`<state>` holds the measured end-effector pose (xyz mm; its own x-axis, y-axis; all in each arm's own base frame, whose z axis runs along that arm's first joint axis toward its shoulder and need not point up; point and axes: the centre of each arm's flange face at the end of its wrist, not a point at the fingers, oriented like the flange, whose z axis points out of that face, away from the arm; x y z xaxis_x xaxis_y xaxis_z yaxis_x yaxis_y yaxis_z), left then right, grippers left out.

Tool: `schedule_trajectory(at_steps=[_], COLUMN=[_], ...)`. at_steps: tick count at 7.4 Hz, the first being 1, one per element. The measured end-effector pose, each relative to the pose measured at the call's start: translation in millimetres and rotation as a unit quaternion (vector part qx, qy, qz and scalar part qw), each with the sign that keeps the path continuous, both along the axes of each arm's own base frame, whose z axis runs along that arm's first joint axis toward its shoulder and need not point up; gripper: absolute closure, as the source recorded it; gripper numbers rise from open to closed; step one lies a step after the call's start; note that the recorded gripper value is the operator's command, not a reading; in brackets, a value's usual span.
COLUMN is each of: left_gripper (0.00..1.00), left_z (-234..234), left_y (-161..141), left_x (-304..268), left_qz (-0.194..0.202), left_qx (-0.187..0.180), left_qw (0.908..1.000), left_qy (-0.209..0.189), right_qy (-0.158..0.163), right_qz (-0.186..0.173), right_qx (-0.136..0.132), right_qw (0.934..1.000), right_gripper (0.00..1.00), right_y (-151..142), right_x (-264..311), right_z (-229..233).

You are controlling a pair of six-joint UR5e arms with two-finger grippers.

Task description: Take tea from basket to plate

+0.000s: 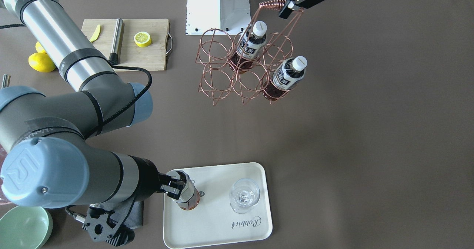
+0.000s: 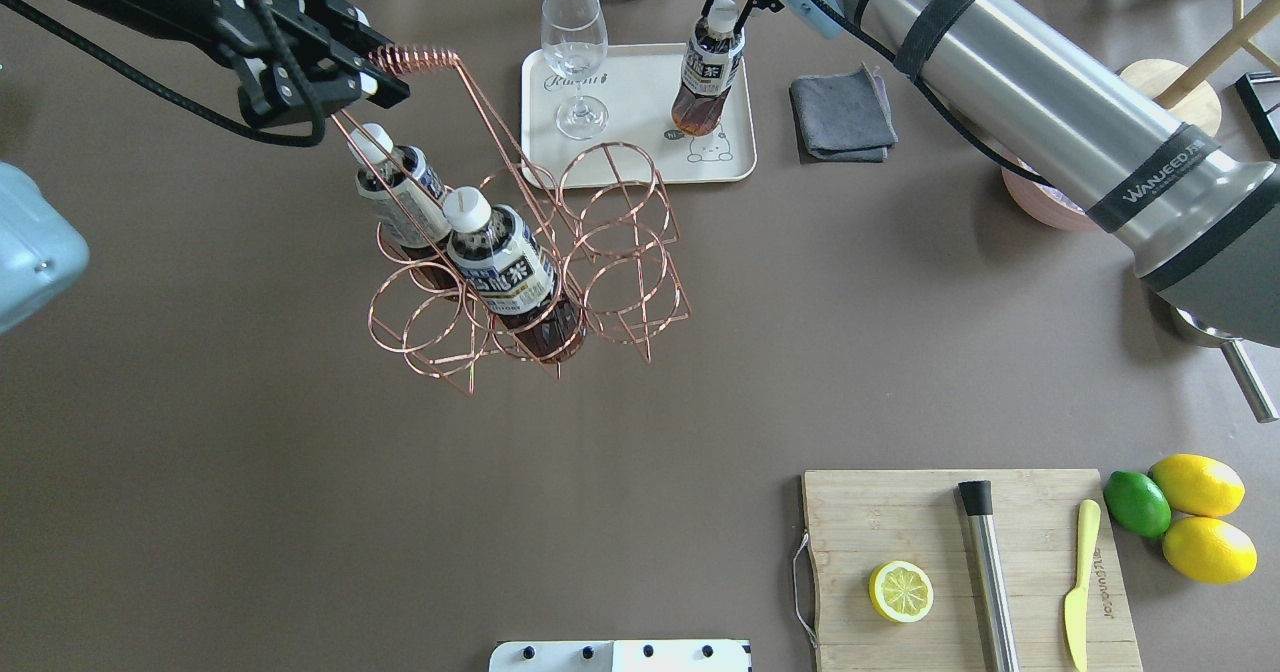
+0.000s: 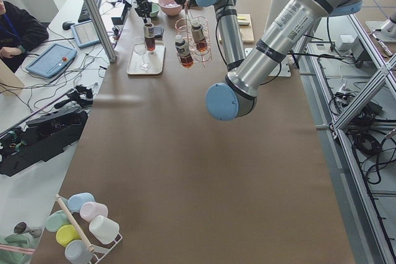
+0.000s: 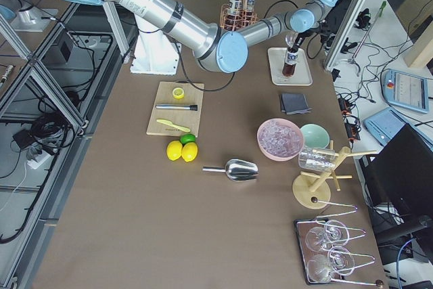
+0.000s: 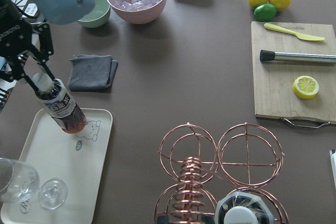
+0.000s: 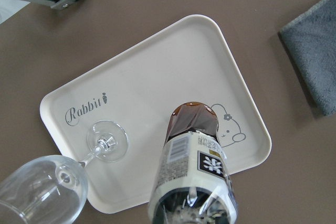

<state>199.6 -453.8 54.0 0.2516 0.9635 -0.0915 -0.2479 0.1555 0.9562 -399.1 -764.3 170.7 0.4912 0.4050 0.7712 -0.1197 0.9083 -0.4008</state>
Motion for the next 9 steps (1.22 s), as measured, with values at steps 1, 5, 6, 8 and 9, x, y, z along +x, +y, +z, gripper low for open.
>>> schedule_trajectory(at_steps=[1,5,6,8,9], left_gripper=[1.00,1.00,1.00,1.00,1.00], left_z=[21,111,129,154,166], left_y=[-22,-146,-166,-191,-203], left_x=[-22,-98,-113,-136,-147], left_qz=[-0.018,-0.048,-0.045,-0.035,-0.033], left_qx=[-0.026,-0.033,-0.019,0.014,0.032], left_qw=[0.9995,0.9946,0.9933,0.9899,0.9866], left_qy=[-0.009,-0.085,-0.104,-0.137,-0.157], right_qy=[0.005,0.014,0.012,0.004,0.000], right_qz=[0.001,0.000,-0.006,-0.014,-0.018], right_qx=[0.012,0.032,0.043,0.057,0.060], right_qw=[0.9999,0.9994,0.9990,0.9982,0.9980], right_gripper=[1.00,0.01,0.00,0.00,0.00], right_y=[3,8,9,14,24], right_x=[-9,-23,-24,-23,-21], right_z=[-2,-8,-11,-25,-38])
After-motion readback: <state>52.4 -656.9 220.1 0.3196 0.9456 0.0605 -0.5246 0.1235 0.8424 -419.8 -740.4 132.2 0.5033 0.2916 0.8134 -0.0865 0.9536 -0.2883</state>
